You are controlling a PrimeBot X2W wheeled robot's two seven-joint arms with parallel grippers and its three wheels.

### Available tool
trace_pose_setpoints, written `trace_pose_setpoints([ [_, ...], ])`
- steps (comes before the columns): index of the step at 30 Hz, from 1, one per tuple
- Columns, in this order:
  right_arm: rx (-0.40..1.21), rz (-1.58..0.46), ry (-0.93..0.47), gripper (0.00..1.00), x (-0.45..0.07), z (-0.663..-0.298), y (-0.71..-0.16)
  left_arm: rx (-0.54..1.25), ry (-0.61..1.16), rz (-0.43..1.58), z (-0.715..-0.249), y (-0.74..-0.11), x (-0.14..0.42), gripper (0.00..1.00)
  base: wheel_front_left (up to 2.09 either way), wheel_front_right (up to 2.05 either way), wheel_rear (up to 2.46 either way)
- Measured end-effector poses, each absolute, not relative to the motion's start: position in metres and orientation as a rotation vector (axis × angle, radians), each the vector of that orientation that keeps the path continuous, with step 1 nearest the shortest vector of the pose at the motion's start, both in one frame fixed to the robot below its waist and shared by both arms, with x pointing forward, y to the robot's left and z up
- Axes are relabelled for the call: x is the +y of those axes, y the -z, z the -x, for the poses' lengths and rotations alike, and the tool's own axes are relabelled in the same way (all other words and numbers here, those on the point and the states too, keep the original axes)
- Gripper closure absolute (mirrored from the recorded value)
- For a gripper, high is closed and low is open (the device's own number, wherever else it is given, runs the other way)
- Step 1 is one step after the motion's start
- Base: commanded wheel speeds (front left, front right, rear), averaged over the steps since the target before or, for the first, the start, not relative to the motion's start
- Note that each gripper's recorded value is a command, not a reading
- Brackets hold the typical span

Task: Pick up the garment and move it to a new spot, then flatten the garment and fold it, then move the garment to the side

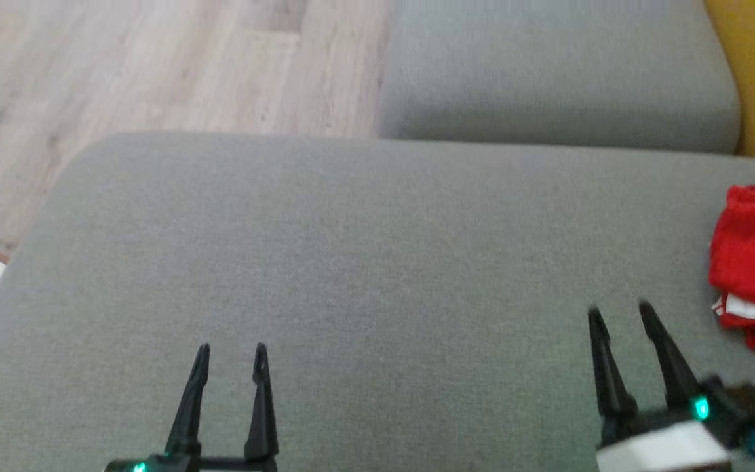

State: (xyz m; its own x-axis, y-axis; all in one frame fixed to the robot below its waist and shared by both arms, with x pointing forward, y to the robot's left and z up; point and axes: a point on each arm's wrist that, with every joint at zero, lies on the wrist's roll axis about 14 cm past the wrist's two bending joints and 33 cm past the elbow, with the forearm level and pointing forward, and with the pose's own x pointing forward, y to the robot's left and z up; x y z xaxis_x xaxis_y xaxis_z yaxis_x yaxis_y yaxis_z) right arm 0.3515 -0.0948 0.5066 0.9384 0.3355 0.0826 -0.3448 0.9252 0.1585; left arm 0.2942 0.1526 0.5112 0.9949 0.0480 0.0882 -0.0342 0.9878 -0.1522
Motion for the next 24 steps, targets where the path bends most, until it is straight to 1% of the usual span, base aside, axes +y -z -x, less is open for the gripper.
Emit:
trace_pose_setpoints([
  [2,-0.041,-0.169,-0.319,0.00,-0.102,-0.337,-0.501,-0.099,-0.059,0.142,-0.286,-0.512,0.158,0.00,0.00,0.00,0.00],
  [5,0.023,-0.152,-0.289,0.00,-0.111,-0.312,-0.481,-0.088,-0.058,0.123,-0.276,-0.506,0.160,0.00,0.00,0.00,0.00],
  [7,0.038,-0.151,-0.269,0.00,-0.115,-0.304,-0.476,-0.079,-0.044,0.120,-0.272,-0.503,0.157,0.00,0.00,0.00,0.00],
  [12,0.006,-0.160,-0.246,0.00,-0.119,-0.303,-0.484,-0.089,-0.020,0.097,-0.273,-0.505,0.155,0.00,0.00,0.00,0.00],
  [24,-0.009,-0.163,-0.235,0.00,-0.122,-0.299,-0.488,-0.091,0.011,0.077,-0.273,-0.505,0.150,0.00,0.00,0.00,0.00],
])
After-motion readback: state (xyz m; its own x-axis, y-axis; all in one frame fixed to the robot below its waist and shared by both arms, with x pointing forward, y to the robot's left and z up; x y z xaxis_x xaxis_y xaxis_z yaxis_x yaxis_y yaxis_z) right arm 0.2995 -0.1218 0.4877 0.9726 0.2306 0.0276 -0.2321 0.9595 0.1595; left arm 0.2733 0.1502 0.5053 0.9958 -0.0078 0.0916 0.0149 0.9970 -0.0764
